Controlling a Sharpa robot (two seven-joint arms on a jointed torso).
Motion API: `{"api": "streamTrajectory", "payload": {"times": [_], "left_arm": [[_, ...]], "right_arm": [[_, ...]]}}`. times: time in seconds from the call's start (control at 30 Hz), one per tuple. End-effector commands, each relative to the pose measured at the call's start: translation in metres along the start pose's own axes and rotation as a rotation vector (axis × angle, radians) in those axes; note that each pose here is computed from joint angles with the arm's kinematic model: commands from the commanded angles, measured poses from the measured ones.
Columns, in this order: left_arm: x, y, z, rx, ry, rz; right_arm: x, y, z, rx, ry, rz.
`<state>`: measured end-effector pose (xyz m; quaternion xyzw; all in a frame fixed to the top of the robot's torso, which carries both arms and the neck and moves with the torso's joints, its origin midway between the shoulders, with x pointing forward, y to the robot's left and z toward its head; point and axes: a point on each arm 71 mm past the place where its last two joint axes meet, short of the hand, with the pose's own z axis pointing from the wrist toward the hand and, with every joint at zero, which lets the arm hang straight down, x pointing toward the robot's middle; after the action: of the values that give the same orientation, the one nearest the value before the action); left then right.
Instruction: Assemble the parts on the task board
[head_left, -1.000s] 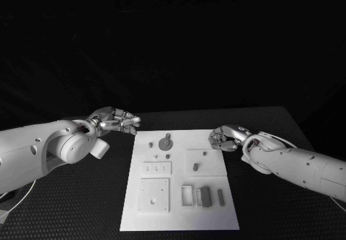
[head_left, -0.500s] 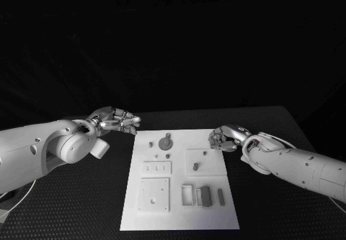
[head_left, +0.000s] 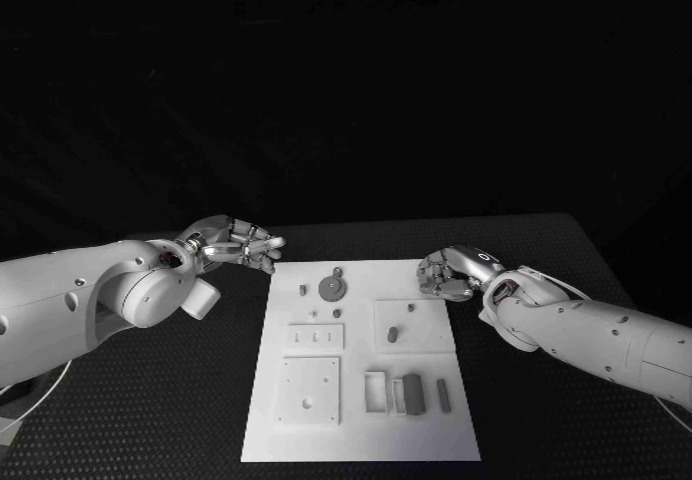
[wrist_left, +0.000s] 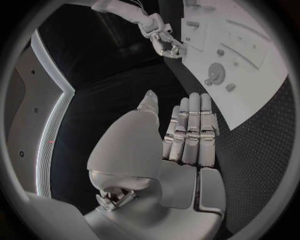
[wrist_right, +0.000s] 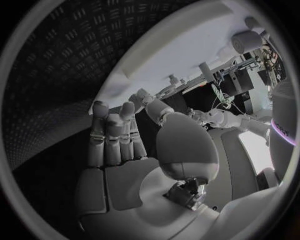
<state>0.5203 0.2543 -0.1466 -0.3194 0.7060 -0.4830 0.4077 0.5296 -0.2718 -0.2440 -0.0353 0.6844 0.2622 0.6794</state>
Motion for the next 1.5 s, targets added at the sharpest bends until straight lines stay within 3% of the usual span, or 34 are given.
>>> {"api": "streamTrajectory", "payload": {"times": [0.03, 0.27, 0.43, 0.63, 0.9, 1.0, 1.5], "left_arm": [[0.0041, -0.0005, 0.0004, -0.001, 0.047, 0.059], [0.0113, 0.0002, 0.0016, -0.035, 0.068, 0.103], [0.0229, -0.0020, 0.0034, -0.060, 0.061, 0.110], [0.0384, -0.0033, 0.0073, -0.095, 0.017, 0.111], [0.0585, -0.0031, 0.0083, -0.139, 0.006, 0.102], [0.0673, -0.0043, 0.0086, -0.139, 0.013, -0.023], [0.0851, -0.0044, 0.0065, -0.174, 0.060, -0.015]], "right_arm": [[-0.007, 0.007, 0.004, 0.000, -0.052, -0.016], [-0.024, 0.034, 0.017, -0.039, -0.069, -0.014], [-0.030, 0.066, 0.025, -0.082, -0.035, -0.010], [-0.024, 0.102, 0.032, -0.138, 0.017, 0.020], [-0.012, 0.144, 0.039, -0.206, 0.053, 0.073], [-0.010, 0.156, 0.040, -0.226, 0.058, 0.089], [-0.010, 0.175, 0.042, -0.248, 0.038, 0.114]]}}
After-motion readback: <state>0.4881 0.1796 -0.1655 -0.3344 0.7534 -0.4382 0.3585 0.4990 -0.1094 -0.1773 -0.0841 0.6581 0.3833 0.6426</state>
